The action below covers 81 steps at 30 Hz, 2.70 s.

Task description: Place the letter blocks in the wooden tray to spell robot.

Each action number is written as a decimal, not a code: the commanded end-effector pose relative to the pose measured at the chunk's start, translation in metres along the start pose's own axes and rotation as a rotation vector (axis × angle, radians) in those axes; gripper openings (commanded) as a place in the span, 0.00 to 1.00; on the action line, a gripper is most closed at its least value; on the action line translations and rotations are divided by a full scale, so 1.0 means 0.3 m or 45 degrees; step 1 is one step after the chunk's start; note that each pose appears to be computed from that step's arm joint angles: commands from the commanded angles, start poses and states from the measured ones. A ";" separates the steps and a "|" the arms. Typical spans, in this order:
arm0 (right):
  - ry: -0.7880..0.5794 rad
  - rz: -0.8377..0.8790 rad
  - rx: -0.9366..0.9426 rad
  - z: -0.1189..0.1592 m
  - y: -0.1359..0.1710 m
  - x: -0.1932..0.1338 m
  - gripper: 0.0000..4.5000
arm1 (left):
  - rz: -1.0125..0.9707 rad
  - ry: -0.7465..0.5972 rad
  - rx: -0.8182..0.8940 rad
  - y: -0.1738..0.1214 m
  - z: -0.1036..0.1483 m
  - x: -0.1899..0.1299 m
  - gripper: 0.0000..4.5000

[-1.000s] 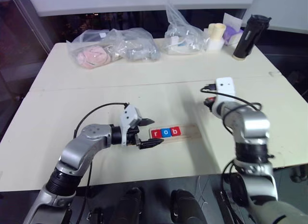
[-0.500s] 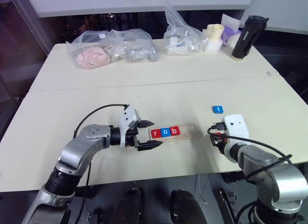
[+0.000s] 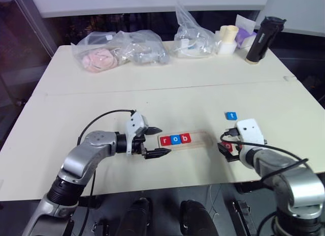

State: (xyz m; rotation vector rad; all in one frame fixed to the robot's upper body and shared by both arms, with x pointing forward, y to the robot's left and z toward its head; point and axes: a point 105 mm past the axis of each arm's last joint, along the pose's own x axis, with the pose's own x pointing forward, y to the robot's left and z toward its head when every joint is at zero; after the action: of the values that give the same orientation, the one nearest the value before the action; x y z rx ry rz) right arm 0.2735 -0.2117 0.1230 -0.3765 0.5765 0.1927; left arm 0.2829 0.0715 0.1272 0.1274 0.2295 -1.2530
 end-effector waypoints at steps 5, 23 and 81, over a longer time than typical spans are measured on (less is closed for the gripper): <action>-0.164 0.556 -0.544 0.070 0.034 -0.068 0.99 | -0.023 -0.006 0.061 -0.004 0.022 -0.008 1.00; -0.083 0.869 -0.600 -0.068 -0.112 0.073 0.99 | -0.002 0.008 0.074 0.000 0.021 -0.033 1.00; -0.247 1.106 -0.978 0.186 0.121 0.166 0.99 | 0.032 -0.003 0.059 -0.009 0.019 -0.034 1.00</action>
State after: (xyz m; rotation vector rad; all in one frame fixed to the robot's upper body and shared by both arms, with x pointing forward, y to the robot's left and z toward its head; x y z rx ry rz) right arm 0.3291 -0.1550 0.1178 -0.7961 0.4585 1.2935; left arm 0.2799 0.0816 0.1224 0.1594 0.2510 -1.2188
